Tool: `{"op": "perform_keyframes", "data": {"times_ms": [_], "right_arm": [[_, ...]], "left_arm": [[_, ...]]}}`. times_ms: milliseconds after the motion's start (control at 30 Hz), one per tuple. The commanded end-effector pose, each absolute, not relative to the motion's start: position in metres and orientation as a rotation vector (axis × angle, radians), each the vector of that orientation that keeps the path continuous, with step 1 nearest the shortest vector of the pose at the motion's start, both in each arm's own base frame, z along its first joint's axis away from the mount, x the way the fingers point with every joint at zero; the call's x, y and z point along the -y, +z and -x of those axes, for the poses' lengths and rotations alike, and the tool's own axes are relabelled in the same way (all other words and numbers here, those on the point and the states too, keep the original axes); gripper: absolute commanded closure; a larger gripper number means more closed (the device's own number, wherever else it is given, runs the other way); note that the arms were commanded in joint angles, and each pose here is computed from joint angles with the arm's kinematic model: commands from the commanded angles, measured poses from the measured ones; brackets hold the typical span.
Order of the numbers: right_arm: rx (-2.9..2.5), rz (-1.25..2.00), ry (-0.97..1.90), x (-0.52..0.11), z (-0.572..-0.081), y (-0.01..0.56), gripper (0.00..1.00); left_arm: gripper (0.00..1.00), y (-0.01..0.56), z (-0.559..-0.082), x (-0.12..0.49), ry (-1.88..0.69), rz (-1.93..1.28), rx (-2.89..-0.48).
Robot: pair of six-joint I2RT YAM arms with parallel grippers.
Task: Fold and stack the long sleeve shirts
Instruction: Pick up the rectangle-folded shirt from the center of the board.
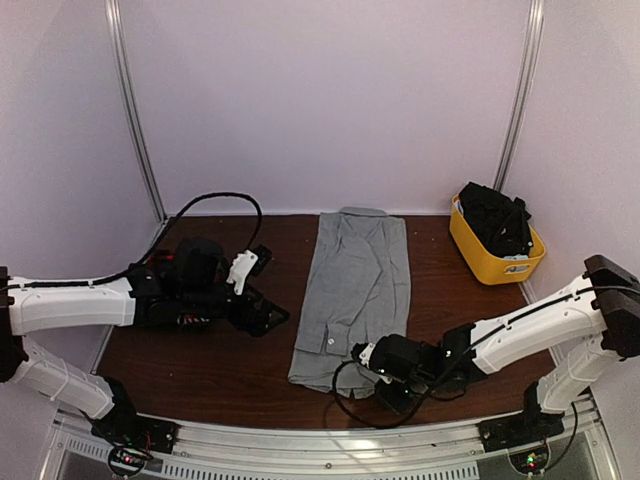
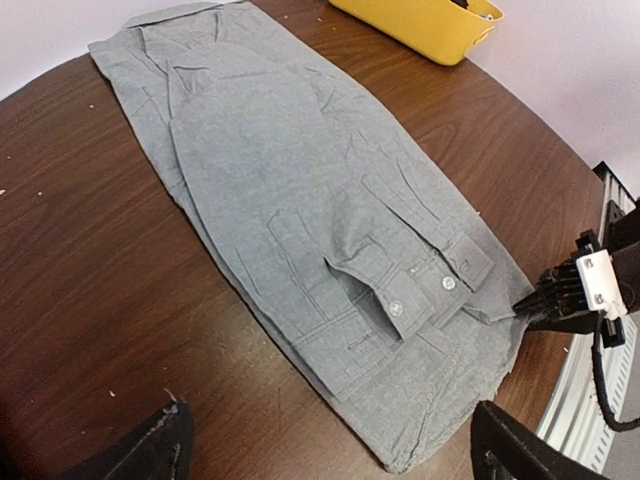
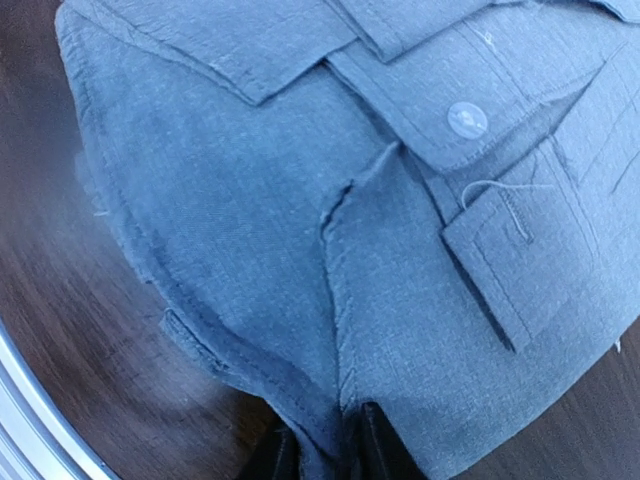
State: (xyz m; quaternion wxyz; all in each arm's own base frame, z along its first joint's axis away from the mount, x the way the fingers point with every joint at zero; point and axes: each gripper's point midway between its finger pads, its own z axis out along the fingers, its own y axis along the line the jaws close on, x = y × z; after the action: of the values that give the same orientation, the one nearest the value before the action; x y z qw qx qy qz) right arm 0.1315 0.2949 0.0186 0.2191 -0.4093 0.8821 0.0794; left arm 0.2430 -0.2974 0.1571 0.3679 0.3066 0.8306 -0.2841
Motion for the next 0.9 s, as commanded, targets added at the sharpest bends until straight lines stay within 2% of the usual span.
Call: {"op": "perform_keyframes", "data": {"times_ms": [0,67,367,533,767,867], "right_arm": [[-2.482,1.099,0.115,-0.276,-0.13,0.013,0.88],[-2.485,1.079,0.118,-0.273,-0.129,0.016,1.0],[-2.463,1.001,0.419,-0.278,-0.108,0.055,1.0],[-2.423,0.962,0.558,-0.279,-0.102,0.081,1.0],[-2.408,0.924,0.602,-0.277,-0.101,0.092,1.0],[-2.424,0.922,0.59,-0.275,-0.1,0.087,1.0]], "left_arm": [[0.02,0.153,-0.227,0.312,-0.85,-0.906,-2.053],[0.02,0.154,-0.221,0.317,-0.886,-0.94,-2.008],[0.02,0.125,-0.158,0.348,-0.82,-1.315,-1.833],[0.02,0.113,-0.124,0.369,-0.77,-1.528,-1.654],[0.03,0.081,-0.116,0.374,-0.625,-1.678,-1.574],[0.06,0.068,-0.113,0.371,-0.572,-1.735,-1.56]]}}
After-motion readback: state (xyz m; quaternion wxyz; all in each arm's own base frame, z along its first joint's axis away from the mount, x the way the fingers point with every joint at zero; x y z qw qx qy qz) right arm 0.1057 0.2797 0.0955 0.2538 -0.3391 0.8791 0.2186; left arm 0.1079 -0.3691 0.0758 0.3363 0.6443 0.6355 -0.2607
